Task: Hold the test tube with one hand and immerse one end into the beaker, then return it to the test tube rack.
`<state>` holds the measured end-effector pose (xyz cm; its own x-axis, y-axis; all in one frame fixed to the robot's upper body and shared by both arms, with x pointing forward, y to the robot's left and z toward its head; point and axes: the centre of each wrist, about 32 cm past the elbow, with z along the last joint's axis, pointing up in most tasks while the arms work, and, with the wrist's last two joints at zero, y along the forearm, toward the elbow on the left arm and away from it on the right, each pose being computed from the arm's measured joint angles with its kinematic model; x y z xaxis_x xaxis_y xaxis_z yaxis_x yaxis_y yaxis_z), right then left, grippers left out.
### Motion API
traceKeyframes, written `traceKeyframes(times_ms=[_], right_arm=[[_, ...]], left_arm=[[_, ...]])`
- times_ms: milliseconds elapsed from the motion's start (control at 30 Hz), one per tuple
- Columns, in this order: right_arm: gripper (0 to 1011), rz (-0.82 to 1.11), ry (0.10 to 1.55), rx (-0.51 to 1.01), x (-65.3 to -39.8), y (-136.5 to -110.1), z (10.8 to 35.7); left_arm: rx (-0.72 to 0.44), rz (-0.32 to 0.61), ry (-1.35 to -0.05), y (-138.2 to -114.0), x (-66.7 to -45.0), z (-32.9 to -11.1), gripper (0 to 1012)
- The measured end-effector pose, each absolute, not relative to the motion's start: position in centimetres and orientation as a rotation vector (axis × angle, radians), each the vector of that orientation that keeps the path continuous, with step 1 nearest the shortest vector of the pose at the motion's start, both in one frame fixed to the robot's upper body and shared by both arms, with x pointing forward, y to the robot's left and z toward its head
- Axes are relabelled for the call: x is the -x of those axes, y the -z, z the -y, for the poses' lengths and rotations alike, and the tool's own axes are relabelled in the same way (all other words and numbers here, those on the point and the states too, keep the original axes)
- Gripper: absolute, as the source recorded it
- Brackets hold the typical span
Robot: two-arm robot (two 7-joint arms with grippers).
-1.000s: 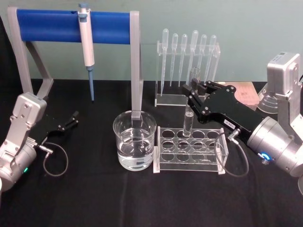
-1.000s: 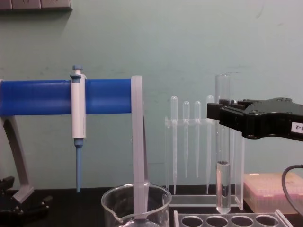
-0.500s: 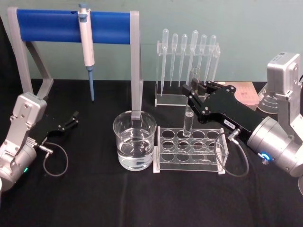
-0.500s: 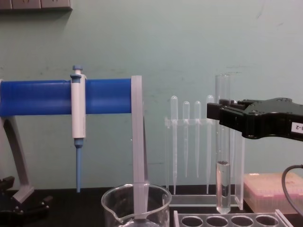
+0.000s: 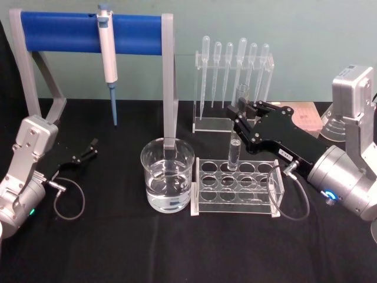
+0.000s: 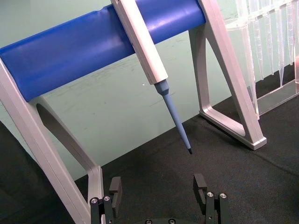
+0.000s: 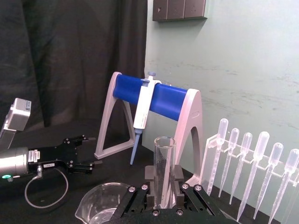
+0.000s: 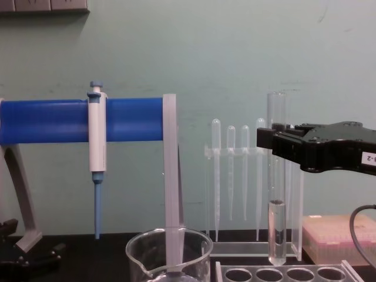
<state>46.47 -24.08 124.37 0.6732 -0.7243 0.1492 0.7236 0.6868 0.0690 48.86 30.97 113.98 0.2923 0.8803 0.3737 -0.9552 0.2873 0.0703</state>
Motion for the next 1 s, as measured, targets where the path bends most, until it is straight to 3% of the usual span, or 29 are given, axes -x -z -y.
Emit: traceKeyframes(times_ms=[1000], right_arm=[[225, 0.170, 0.815, -0.004, -46.47, -124.37, 24.08]], left_arm=[[-0.304, 0.285, -1.248, -113.98, -48.86, -30.97, 1000]])
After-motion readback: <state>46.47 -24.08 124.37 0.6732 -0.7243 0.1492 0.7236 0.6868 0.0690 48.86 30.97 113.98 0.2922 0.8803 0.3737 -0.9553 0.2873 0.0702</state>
